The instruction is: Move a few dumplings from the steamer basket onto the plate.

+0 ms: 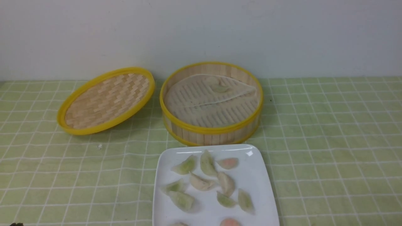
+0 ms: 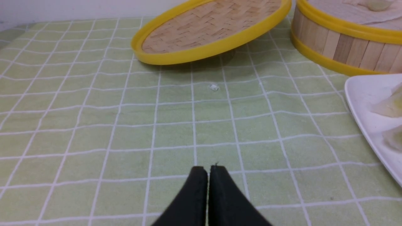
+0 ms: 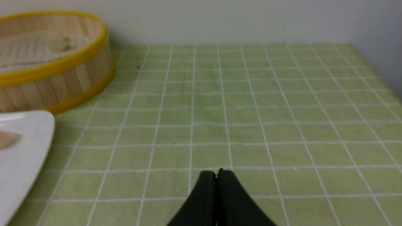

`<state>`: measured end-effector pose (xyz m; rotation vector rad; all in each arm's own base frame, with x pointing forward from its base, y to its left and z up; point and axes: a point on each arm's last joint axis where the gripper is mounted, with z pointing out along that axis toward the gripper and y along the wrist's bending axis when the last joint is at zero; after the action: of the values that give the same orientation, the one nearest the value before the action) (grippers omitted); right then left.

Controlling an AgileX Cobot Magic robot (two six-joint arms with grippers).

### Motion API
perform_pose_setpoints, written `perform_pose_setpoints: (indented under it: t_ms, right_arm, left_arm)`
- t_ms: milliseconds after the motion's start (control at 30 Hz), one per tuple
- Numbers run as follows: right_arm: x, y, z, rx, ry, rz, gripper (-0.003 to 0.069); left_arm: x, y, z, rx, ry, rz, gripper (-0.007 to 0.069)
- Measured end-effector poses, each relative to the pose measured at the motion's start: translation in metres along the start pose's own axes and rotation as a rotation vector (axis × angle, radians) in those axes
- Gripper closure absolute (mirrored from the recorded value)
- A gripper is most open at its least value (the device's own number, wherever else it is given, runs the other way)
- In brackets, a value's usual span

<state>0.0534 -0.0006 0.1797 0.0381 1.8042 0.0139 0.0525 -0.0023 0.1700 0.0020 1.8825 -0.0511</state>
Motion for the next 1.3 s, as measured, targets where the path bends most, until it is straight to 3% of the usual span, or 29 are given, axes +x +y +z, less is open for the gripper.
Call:
perform_pose_setpoints:
  t_ms: [1300]
  right_arm:
    - [-0.001, 0.0, 0.0003, -0.001, -0.019, 0.0, 0.0673]
  left_arm:
    - [0.0, 0.0, 0.0, 0.0, 0.0, 0.0, 0.0631]
